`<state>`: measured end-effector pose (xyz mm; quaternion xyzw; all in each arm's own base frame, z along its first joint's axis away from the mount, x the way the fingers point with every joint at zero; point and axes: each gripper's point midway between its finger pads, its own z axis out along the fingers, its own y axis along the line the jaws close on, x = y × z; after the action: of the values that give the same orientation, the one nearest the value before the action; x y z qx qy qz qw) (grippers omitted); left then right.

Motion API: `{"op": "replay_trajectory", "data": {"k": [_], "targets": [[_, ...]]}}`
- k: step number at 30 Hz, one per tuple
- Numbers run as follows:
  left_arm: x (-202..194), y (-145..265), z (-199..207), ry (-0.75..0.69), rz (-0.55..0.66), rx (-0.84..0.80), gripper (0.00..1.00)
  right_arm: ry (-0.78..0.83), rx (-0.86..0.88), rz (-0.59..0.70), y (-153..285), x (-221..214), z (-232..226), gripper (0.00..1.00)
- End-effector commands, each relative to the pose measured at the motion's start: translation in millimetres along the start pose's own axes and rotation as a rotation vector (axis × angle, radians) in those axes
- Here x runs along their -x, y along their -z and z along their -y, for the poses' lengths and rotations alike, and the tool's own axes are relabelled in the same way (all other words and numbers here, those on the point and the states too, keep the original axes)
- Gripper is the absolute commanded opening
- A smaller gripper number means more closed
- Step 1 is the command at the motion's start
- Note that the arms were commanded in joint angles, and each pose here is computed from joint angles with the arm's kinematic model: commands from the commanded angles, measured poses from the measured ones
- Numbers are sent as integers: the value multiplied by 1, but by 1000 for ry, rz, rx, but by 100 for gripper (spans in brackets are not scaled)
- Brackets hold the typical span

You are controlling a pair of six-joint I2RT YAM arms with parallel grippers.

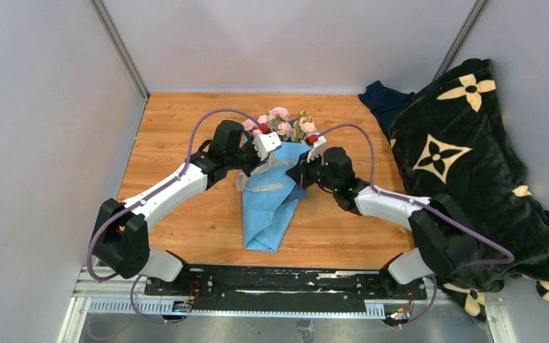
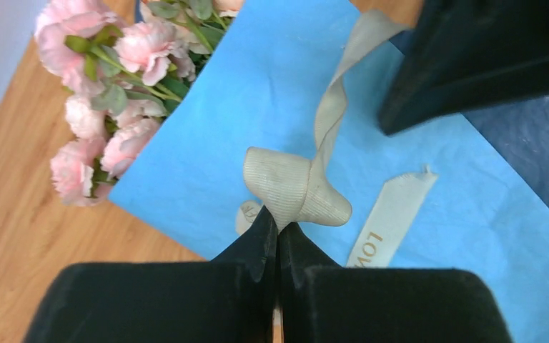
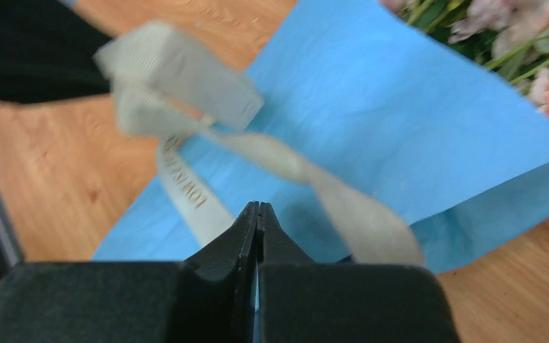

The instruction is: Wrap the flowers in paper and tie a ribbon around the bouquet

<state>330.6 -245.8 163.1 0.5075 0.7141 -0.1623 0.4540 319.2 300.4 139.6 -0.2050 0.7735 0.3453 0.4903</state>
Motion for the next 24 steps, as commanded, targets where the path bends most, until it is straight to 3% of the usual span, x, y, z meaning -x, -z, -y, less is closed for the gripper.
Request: {"op": "replay_trajectory", "data": {"k": [1, 4, 9, 14, 24], "targets": [[18, 3, -20, -68, 60, 72, 0, 30, 128, -138, 27, -32, -17, 0], [19, 2, -13, -58, 70, 38, 0, 41, 125, -133, 27, -29, -17, 1], [22, 0, -3, -25, 81, 2, 0, 68, 176, 57, 0, 0, -48, 24], [25, -2, -1, -14, 88, -7, 0, 25, 41, 231, -21, 27, -33, 37], [24, -5, 2, 6, 86, -26, 0, -79, -61, 383, -52, 39, -7, 41]]}}
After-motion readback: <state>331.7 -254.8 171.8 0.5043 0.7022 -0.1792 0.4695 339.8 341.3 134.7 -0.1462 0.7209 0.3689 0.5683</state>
